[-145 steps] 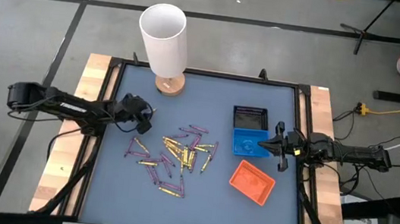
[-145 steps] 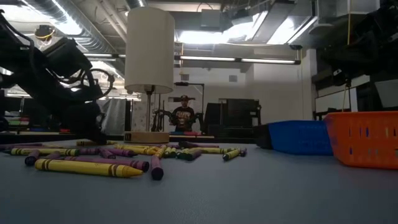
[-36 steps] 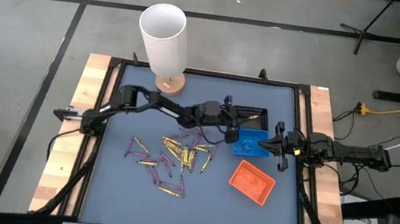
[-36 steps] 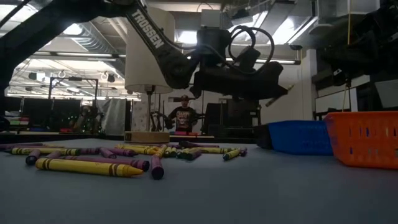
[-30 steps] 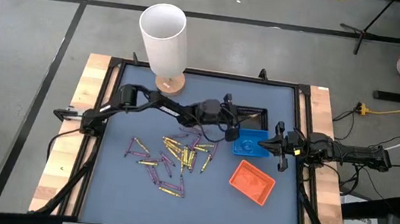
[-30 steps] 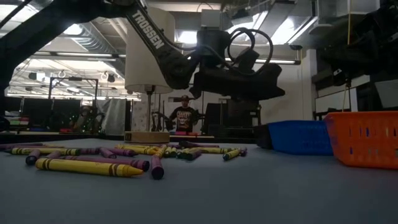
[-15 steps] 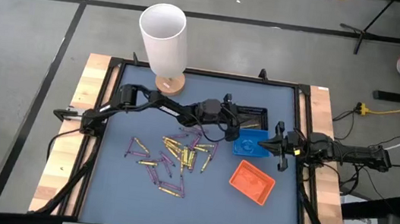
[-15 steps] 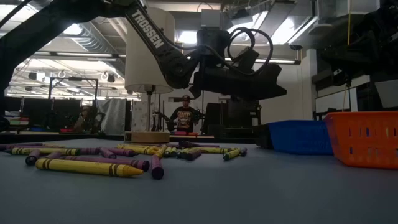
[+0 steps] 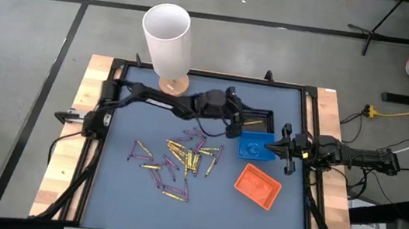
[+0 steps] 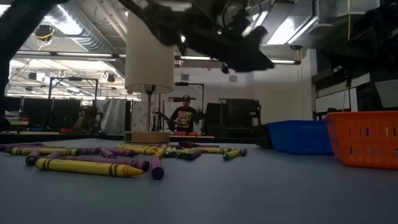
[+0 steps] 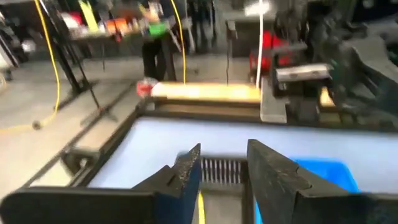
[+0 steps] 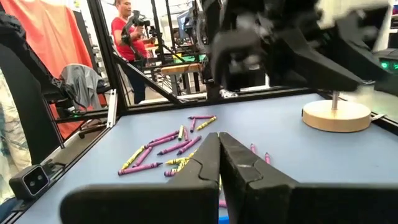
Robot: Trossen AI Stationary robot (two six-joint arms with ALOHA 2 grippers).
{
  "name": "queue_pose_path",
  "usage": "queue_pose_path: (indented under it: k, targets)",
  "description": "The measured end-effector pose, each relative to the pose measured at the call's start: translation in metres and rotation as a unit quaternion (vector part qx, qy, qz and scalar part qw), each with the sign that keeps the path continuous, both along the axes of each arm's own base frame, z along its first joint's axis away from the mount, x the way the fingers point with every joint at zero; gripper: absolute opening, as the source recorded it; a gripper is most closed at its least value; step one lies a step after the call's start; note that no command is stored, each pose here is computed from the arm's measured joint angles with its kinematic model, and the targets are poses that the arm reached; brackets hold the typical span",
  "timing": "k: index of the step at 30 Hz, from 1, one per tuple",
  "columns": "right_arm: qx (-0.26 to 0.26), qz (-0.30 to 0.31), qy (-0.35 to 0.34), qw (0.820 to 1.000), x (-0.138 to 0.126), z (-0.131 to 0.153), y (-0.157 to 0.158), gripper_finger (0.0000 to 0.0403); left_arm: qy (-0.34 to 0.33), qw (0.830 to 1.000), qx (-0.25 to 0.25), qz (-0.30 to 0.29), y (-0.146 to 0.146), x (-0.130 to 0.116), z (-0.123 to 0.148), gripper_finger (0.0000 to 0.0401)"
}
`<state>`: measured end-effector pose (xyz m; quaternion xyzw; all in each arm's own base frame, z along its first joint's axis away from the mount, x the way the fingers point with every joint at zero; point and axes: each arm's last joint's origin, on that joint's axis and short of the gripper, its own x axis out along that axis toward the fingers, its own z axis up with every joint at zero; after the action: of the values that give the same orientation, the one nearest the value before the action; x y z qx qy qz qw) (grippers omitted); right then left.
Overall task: Sort crayons
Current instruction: Put the green crayon into the blue bin
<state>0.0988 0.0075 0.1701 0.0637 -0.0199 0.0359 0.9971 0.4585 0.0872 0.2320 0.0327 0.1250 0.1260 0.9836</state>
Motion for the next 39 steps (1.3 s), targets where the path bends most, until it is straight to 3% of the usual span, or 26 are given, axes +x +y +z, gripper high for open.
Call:
queue_pose_path:
  k: [7,12,16,24,30,39]
  targets:
    - [0.003,-0.049,-0.007,0.999,0.000,0.001,-0.003,0.0003,0.106,0.994,-0.001,-0.008,-0.011,-0.042,0.048,0.0103]
    - [0.007,-0.065,-0.029,0.997,0.000,0.006,-0.004,0.0010,0.127,0.991,-0.013,-0.027,-0.035,-0.079,0.054,0.0103]
    - [0.009,-0.065,-0.045,0.997,0.000,0.009,-0.004,0.0052,0.132,0.990,-0.035,-0.016,-0.051,-0.120,0.043,0.0107]
    - [0.013,-0.065,-0.084,0.994,0.002,0.017,-0.004,0.0146,0.054,0.996,-0.070,-0.020,-0.080,-0.187,0.006,0.0110]
    - [0.009,-0.065,-0.057,0.996,0.013,0.021,-0.003,0.0162,0.035,0.992,-0.118,-0.032,-0.093,-0.205,-0.019,0.0110]
    - [-0.028,-0.062,0.020,0.997,0.053,0.058,0.001,0.0163,0.048,0.986,-0.147,-0.060,-0.114,-0.211,-0.029,0.0110]
